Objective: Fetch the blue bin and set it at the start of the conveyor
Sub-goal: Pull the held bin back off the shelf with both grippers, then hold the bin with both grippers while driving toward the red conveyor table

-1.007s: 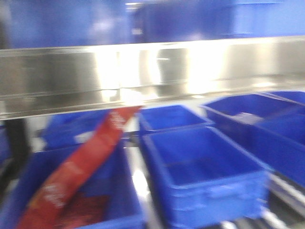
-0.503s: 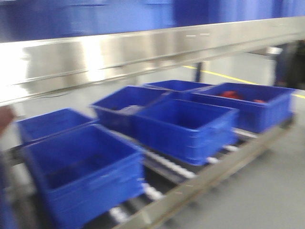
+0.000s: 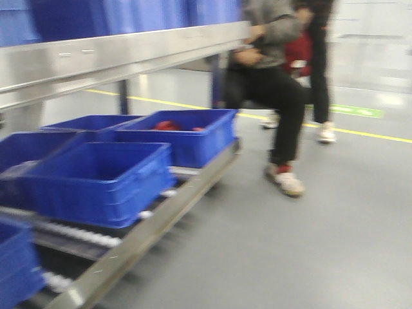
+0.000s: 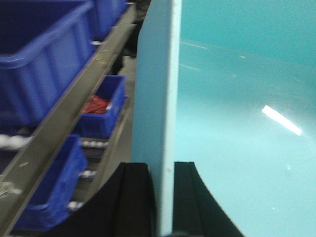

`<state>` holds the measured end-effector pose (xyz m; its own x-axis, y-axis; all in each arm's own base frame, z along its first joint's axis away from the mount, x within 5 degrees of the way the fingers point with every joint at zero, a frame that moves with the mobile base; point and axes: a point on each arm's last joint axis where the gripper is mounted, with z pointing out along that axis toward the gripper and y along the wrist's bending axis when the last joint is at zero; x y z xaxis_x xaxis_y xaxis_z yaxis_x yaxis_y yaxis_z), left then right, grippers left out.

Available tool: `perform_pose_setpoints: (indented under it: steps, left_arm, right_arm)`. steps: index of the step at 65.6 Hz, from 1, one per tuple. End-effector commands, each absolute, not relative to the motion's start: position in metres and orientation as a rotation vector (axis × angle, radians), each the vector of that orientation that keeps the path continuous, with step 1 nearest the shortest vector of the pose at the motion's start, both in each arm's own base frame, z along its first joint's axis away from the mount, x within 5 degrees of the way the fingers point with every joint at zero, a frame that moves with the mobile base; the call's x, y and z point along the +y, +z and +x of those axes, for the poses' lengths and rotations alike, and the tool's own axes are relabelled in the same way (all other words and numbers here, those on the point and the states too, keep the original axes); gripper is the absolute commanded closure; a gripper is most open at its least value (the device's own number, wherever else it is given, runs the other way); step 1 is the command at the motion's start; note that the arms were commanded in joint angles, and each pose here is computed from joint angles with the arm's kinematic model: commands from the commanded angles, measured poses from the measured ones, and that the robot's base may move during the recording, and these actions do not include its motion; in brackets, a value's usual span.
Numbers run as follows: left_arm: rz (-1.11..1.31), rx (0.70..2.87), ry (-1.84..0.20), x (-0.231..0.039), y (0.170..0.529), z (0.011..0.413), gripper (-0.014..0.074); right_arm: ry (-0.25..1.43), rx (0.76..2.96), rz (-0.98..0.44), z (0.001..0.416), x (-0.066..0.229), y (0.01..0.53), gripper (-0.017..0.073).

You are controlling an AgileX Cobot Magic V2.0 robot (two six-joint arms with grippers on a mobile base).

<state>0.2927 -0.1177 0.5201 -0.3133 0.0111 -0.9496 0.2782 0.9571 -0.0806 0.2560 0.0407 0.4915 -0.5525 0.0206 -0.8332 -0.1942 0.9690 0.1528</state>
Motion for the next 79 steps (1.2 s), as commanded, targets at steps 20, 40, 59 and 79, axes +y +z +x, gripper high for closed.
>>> perform_pose_setpoints:
  steps: [20, 40, 59, 79]
  left_arm:
    - [0.185, 1.77, -0.318, -0.1153, 0.5359, 0.2868, 0.0705]
    - [0.185, 1.77, -0.318, -0.1153, 0.5359, 0.2868, 0.0705]
    - [0.185, 1.77, -0.318, -0.1153, 0.5359, 0.2868, 0.0705]
    - [0.185, 1.77, -0.318, -0.1153, 0.5359, 0.2868, 0.0705]
  right_arm:
    - [0.225, 2.109, -0.148, 0.2517, 0.0365, 0.4973, 0.0711]
    - [0.225, 2.109, -0.148, 0.2517, 0.0365, 0.4973, 0.0711]
    - [0.225, 2.109, -0.148, 0.2517, 0.0365, 0.4973, 0.0711]
    - [0.225, 2.109, -0.148, 0.2517, 0.0365, 0.4973, 0.0711]
